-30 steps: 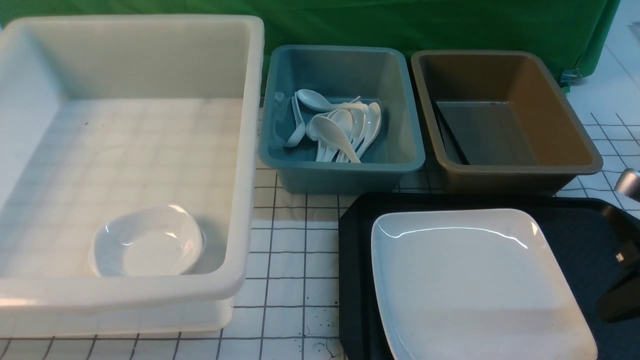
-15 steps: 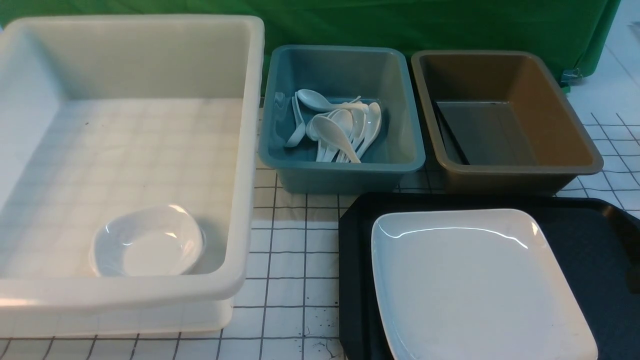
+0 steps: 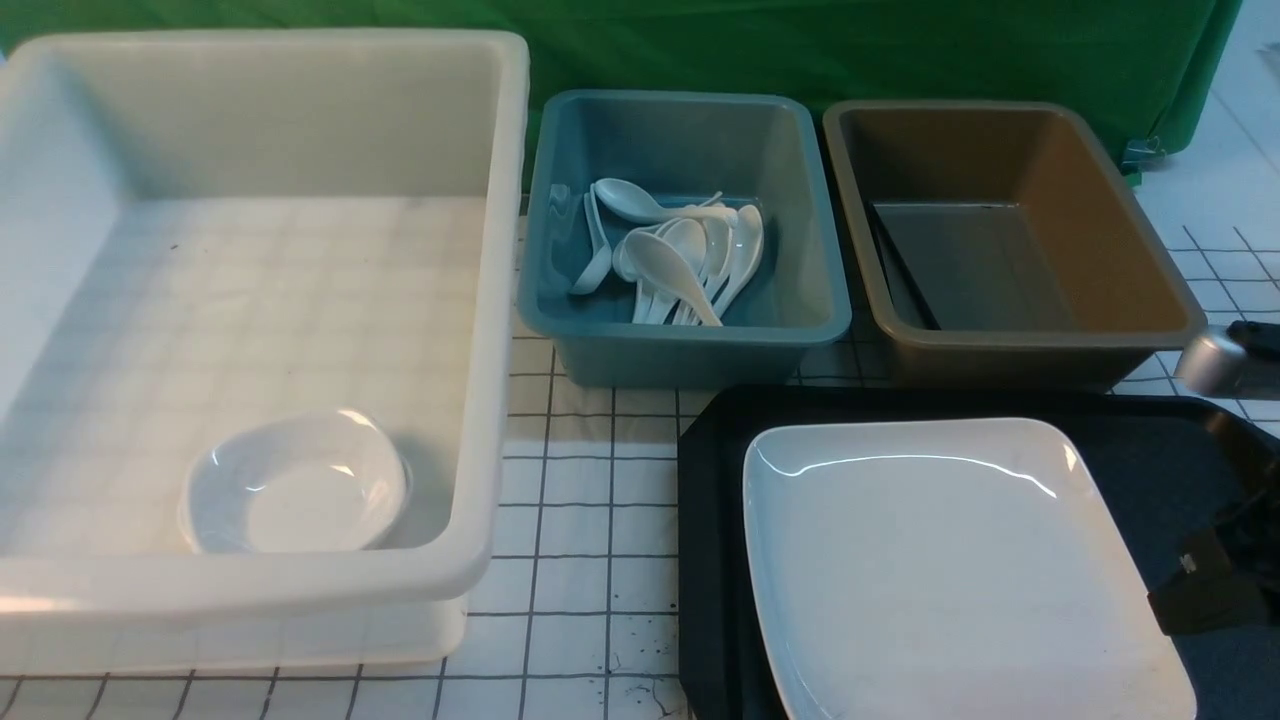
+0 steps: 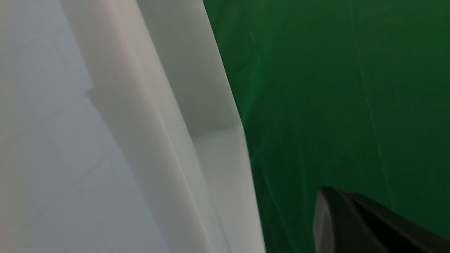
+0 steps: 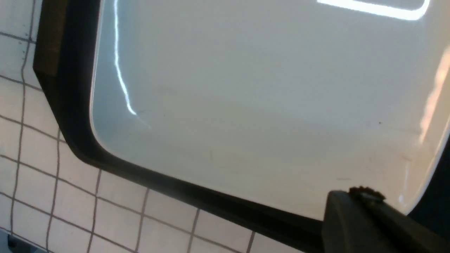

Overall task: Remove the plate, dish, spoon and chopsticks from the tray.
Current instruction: Use the left arm to grab a plate from the dinner plate

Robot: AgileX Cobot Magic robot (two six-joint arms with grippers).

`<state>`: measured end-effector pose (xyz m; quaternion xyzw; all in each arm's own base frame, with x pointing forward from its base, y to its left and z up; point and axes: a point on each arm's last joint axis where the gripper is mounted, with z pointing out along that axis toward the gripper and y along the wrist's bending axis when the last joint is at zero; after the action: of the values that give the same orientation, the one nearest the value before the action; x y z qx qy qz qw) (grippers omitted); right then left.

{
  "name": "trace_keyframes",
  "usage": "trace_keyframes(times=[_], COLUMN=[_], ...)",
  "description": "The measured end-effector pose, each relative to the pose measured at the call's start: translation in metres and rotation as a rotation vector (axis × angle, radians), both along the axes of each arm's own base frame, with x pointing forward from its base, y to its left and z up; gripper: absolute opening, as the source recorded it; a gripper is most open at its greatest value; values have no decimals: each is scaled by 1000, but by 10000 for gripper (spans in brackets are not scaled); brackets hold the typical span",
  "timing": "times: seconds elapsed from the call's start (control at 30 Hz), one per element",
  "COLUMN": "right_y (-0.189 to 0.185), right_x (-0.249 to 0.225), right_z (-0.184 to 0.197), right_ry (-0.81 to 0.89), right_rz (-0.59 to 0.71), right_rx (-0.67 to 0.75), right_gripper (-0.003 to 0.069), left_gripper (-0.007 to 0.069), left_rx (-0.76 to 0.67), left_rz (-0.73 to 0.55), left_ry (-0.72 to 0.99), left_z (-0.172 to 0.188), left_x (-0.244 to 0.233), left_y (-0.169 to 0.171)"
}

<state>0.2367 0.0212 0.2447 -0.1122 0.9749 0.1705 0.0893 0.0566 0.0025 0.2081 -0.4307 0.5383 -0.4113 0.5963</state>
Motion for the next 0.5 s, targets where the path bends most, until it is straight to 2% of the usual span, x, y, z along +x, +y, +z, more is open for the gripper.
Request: trace_keyframes(times=[0.2, 0.37, 0.43, 0.47, 0.5], right_y=[-19, -36, -41, -41, -43], right_x=[13, 19, 22, 22, 24], right_z=[-29, -43, -50, -50, -55], right_ry=[117, 156, 170, 169, 179], right_rz=[-68, -133, -151, -152, -155], right_rx=[10, 13, 12, 12, 11], right_gripper=[30, 34, 69, 69, 118], left_gripper=[21, 21, 21, 21, 21], left_rx=[-105, 24, 173, 185, 267], left_rz=[62, -22, -74, -78, -113], left_ry=[-63, -95, -111, -110, -96], left_z=[5, 40, 72, 75, 94], left_x=[-1, -8, -16, -16, -17], left_y=[6, -3, -10, -11, -15])
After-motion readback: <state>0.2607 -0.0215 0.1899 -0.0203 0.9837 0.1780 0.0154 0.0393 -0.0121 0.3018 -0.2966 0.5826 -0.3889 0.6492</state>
